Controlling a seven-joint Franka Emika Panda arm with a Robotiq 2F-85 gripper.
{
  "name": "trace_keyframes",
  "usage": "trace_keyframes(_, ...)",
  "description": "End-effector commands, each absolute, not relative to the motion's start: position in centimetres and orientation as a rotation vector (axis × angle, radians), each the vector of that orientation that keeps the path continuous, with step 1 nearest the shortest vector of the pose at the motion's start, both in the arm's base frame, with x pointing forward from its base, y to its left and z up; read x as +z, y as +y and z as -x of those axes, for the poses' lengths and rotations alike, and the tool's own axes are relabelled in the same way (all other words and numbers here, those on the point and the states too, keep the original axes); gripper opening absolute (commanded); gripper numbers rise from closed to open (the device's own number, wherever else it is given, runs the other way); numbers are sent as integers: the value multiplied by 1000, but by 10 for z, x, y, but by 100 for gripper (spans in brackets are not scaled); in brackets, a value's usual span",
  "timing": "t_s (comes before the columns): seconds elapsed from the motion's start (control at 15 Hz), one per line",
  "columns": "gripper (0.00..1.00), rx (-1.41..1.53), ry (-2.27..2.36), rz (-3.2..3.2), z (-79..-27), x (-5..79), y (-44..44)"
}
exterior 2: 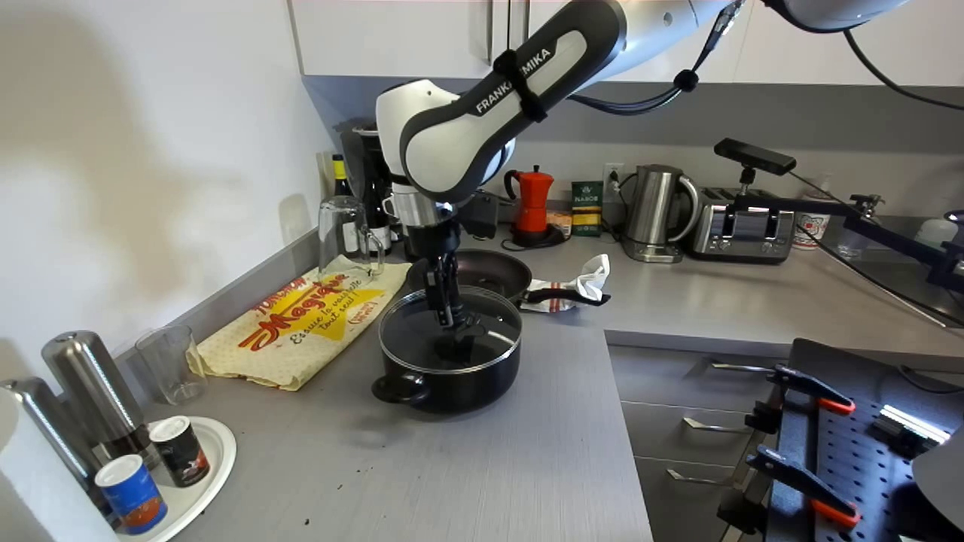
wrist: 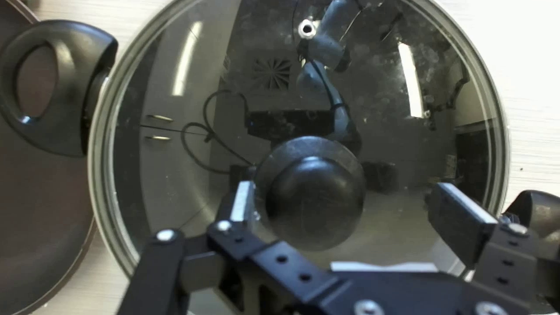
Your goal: Put the glass lid on the black pot
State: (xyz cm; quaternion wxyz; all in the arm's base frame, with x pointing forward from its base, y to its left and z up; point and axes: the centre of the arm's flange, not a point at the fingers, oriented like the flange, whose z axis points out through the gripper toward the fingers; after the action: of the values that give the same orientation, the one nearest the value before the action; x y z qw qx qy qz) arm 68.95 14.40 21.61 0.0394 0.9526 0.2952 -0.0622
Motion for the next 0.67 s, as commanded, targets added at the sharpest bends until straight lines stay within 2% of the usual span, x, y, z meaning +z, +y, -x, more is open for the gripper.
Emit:
trace_keyframes(0.0, 100, -195, 930, -2936, -685, 219, 145)
trace_keyframes(0.6, 100, -171, 921, -2937, -679, 228, 140)
